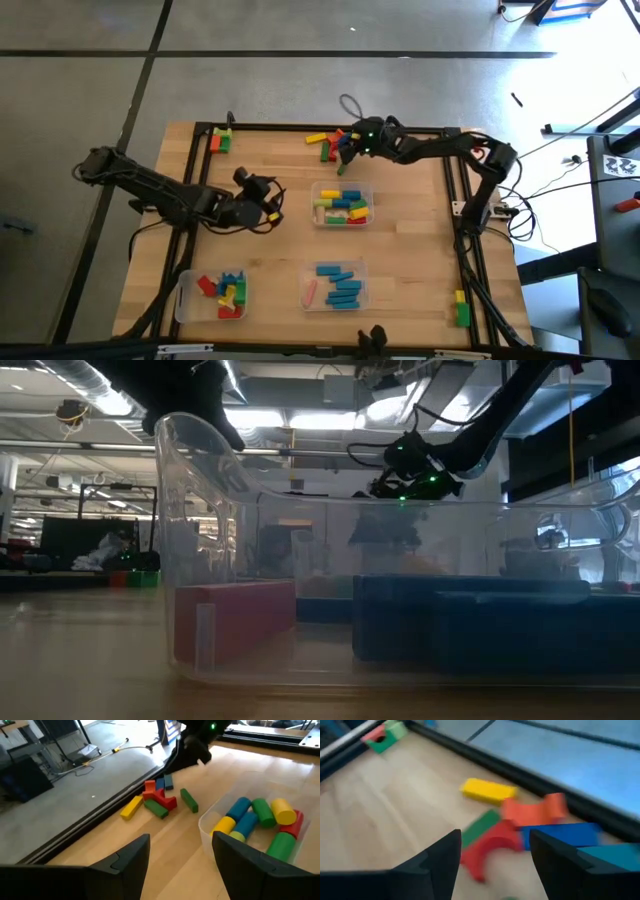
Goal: Sort blocks by size
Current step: Put the red arch block into the bottom left transparent bin
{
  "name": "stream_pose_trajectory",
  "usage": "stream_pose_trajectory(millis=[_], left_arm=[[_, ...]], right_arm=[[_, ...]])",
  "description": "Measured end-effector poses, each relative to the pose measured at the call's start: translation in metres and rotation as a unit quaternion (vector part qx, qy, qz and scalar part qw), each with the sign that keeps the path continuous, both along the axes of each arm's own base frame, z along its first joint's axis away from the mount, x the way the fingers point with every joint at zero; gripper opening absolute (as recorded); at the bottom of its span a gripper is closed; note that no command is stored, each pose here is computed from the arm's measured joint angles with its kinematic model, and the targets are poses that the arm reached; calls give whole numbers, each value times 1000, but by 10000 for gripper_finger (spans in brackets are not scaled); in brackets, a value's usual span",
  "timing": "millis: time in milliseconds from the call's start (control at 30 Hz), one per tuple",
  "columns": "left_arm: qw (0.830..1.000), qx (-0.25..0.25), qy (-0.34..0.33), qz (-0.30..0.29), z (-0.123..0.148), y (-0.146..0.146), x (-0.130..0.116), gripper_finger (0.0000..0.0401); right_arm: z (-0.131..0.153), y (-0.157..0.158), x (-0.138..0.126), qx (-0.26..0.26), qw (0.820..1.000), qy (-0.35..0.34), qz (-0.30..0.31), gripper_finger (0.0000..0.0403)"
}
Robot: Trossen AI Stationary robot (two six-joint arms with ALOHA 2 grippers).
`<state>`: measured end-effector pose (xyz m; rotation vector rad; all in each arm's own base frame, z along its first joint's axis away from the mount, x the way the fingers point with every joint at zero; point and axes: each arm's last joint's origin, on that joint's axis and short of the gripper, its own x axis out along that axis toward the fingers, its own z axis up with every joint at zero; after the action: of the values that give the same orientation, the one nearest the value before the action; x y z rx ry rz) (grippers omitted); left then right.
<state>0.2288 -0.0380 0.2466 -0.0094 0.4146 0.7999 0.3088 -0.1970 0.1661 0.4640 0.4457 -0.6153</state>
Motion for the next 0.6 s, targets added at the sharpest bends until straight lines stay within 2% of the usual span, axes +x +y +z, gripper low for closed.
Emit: stream_pose_trajectory(millis=[167, 300, 433, 600], left_arm=[[1000, 7, 14, -7, -1, 2, 1, 210], [1000, 9, 18, -14, -1, -1, 0, 210], [999, 14, 24, -28, -1, -6, -1, 210], [999, 20, 29, -36, -1, -8, -1, 210]], right_arm=[[-7, 7, 34, 21, 1000, 22, 6, 232], [-9, 5, 58, 50, 992, 115, -8, 232], [-8, 2, 70, 61, 981, 178, -42, 232], [-21, 0, 76, 91, 979, 177, -52, 232]])
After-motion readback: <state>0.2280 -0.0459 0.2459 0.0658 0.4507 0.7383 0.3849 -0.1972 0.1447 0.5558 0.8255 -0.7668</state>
